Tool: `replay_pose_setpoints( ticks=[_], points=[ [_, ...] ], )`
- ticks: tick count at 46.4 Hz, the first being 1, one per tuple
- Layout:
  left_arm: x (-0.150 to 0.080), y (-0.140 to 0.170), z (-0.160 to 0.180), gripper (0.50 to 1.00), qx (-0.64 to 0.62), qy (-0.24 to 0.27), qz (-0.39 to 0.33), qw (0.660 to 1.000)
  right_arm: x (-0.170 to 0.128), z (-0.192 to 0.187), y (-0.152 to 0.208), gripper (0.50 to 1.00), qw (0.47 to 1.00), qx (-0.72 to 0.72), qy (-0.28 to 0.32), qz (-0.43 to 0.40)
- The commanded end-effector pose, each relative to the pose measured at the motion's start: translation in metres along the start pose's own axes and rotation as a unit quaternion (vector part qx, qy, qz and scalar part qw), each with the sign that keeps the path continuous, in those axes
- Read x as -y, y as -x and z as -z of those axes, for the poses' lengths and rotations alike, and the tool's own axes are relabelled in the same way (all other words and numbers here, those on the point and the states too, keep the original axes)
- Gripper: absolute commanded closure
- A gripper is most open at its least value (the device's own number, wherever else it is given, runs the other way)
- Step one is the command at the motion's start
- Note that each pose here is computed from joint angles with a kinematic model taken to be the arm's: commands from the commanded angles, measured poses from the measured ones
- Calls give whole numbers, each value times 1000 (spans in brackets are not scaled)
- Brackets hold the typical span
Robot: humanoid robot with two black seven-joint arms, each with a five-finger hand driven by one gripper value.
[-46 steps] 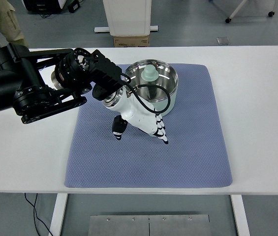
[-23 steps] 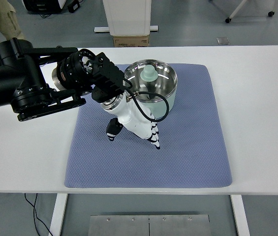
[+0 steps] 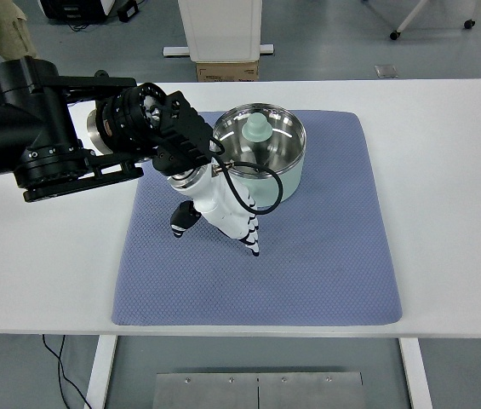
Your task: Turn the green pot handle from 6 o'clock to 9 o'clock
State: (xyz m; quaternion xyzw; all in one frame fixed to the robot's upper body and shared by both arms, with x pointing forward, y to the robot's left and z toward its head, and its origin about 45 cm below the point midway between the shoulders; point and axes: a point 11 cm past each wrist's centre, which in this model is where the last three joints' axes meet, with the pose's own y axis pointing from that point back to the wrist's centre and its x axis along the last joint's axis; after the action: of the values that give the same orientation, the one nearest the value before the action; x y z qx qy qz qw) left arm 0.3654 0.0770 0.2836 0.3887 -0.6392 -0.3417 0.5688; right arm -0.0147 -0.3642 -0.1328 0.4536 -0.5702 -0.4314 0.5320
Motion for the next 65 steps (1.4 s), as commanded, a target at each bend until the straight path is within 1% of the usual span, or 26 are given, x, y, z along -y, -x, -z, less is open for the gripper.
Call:
replay_pose_setpoints(
  ticks=[1, 9, 24, 38, 57, 65],
  points=[
    [0, 2, 1, 500, 11, -6, 9, 1000, 0, 0, 0, 500, 1000, 0, 0, 0],
    [2, 10, 3, 500, 28, -14, 32, 999, 0, 0, 0, 500, 1000, 0, 0, 0],
    [2, 16, 5, 500, 53, -25, 59, 997, 0, 0, 0, 500, 1000, 0, 0, 0],
    [6, 15, 4, 500, 87, -29, 84, 992, 0, 0, 0, 500, 1000, 0, 0, 0],
    [8, 9, 3, 500, 87, -27, 82, 992, 0, 0, 0, 500, 1000, 0, 0, 0],
    [5, 10, 8, 500, 58, -29, 80, 995, 0, 0, 0, 500, 1000, 1, 0, 0]
  ],
)
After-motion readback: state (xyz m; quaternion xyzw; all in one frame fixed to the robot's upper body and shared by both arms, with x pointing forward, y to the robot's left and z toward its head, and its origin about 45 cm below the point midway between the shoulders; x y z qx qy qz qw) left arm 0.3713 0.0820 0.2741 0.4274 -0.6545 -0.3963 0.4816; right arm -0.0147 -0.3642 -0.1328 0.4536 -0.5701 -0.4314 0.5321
